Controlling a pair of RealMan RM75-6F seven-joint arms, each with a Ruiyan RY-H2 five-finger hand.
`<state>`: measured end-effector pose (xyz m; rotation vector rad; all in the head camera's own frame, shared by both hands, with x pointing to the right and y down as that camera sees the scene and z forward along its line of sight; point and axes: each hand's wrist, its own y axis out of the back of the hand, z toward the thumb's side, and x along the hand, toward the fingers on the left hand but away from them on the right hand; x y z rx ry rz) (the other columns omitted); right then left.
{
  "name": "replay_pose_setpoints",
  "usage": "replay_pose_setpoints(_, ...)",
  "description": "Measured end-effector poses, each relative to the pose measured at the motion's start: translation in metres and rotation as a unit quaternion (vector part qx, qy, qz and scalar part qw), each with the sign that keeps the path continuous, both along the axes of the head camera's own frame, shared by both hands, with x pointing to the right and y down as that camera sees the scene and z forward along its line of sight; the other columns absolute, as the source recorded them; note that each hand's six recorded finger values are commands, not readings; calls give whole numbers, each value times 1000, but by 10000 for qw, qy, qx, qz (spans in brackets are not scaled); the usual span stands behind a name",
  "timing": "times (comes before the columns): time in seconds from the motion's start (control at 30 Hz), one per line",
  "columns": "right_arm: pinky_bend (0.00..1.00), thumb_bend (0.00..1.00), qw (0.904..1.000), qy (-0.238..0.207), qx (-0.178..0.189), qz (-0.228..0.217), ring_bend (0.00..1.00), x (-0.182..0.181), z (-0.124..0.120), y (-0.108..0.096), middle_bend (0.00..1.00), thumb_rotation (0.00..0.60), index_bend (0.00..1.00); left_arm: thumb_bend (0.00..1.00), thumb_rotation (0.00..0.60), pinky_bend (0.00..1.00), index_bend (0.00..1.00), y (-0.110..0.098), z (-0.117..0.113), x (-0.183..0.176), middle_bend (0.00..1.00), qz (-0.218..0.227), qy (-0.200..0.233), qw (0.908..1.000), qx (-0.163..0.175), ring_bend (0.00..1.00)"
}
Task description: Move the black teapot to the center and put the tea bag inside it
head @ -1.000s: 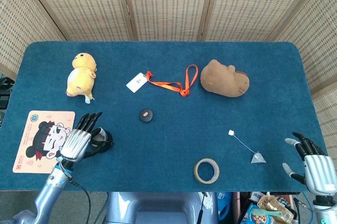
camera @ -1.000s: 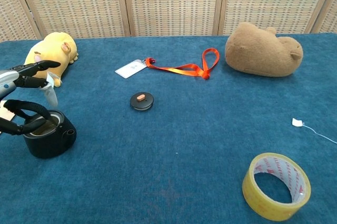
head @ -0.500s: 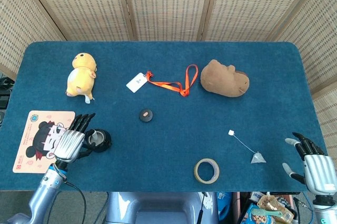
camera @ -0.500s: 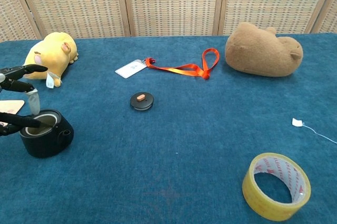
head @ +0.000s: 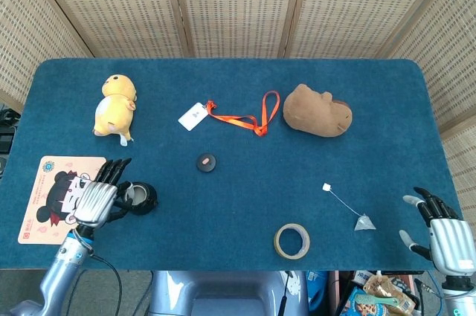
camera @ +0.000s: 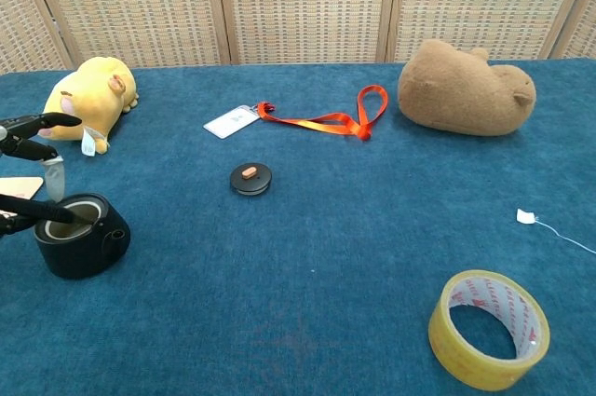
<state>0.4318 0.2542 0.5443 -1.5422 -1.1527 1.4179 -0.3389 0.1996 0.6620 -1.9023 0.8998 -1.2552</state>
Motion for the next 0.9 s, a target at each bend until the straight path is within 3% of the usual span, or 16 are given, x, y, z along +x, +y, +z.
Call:
replay_pose_setpoints(0.5, 411, 366, 10000, -1, 14, -1, 250, 0, -1, 0, 272, 600, 322, 471, 600, 0, 623, -12, -8, 13, 87, 30, 250, 9996, 158, 0)
replay_pose_setpoints(0.9, 412, 365, 10000, -9, 7, 49, 250, 1, 0, 1, 272, 600, 322, 471, 600, 0, 624, -42, -25, 39, 88, 290, 564, 9974, 347, 0)
